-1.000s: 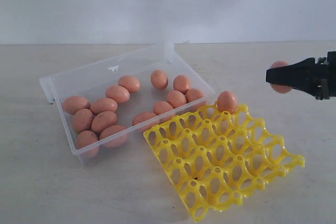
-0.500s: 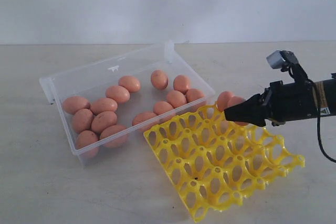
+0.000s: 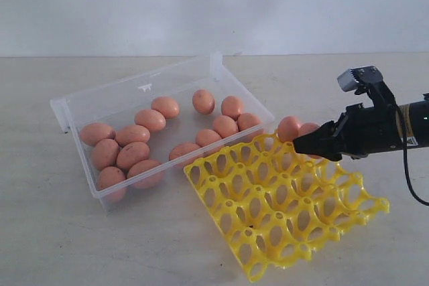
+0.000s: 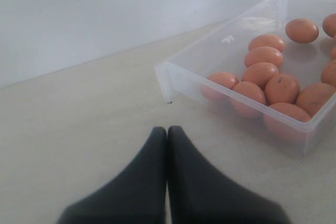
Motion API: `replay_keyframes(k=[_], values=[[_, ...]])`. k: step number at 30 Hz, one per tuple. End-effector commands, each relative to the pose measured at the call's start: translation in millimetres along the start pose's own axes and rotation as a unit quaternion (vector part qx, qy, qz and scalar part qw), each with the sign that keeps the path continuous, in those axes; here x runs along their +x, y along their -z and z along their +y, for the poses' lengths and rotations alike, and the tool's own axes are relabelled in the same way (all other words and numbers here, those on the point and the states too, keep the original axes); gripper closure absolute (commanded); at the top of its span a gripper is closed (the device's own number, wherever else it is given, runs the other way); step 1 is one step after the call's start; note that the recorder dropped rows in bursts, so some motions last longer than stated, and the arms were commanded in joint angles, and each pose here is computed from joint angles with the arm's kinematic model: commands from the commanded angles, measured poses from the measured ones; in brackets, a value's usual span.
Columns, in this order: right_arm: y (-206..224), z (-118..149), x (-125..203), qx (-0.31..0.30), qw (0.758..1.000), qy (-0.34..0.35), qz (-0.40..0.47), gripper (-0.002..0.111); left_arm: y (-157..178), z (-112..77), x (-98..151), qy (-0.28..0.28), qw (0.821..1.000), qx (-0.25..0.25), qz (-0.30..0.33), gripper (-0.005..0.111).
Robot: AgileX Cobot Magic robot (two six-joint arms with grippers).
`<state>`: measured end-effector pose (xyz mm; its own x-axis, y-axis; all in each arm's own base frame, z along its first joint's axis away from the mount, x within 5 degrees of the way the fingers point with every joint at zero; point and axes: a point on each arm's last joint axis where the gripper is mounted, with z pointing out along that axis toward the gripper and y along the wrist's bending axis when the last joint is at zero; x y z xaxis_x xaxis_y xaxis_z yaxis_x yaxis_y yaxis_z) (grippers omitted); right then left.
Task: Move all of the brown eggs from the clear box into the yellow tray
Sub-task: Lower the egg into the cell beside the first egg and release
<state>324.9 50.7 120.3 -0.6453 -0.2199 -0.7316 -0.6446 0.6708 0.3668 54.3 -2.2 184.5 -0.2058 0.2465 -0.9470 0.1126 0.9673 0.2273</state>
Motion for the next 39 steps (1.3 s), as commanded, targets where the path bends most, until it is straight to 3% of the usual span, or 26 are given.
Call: replay_keyframes(k=[1,4,10,13,25,34,36,39], values=[[-0.1,-1.7,-2.0,0.011,1.0,0.002,-0.004,0.106,0.2,0.0,-1.1,0.004,1.0,0.0,-0.006,0.111],[-0.1,-2.0,-2.7,0.012,1.0,-0.002,-0.008,0.095,0.2,0.0,-1.1,0.004,1.0,0.0,-0.006,0.111],[-0.1,-2.7,-4.2,0.016,1.0,-0.012,-0.017,0.058,0.2,0.0,-1.1,0.004,1.0,0.0,-0.006,0.111],[0.0,-3.0,-4.9,0.018,0.999,-0.017,-0.02,0.053,0.2,0.0,-1.1,0.004,1.0,0.0,-0.006,0.111],[0.8,-2.4,-7.0,0.017,0.999,-0.034,-0.028,0.053,0.2,0.0,-1.1,0.004,1.0,0.0,-0.006,0.111],[33.9,13.7,-40.7,0.062,0.994,-0.043,-0.074,0.053,0.2,0.0,-1.1,0.004,1.0,0.0,-0.006,0.111],[51.9,30.0,-58.0,0.051,0.99,-0.067,-0.109,0.059,0.2,0.0,-1.1,0.004,1.0,0.0,-0.006,0.111],[76.2,59.1,-77.0,0.008,0.987,-0.068,-0.146,0.1,0.2,0.0,-1.1,0.004,1.0,0.0,-0.006,0.111]])
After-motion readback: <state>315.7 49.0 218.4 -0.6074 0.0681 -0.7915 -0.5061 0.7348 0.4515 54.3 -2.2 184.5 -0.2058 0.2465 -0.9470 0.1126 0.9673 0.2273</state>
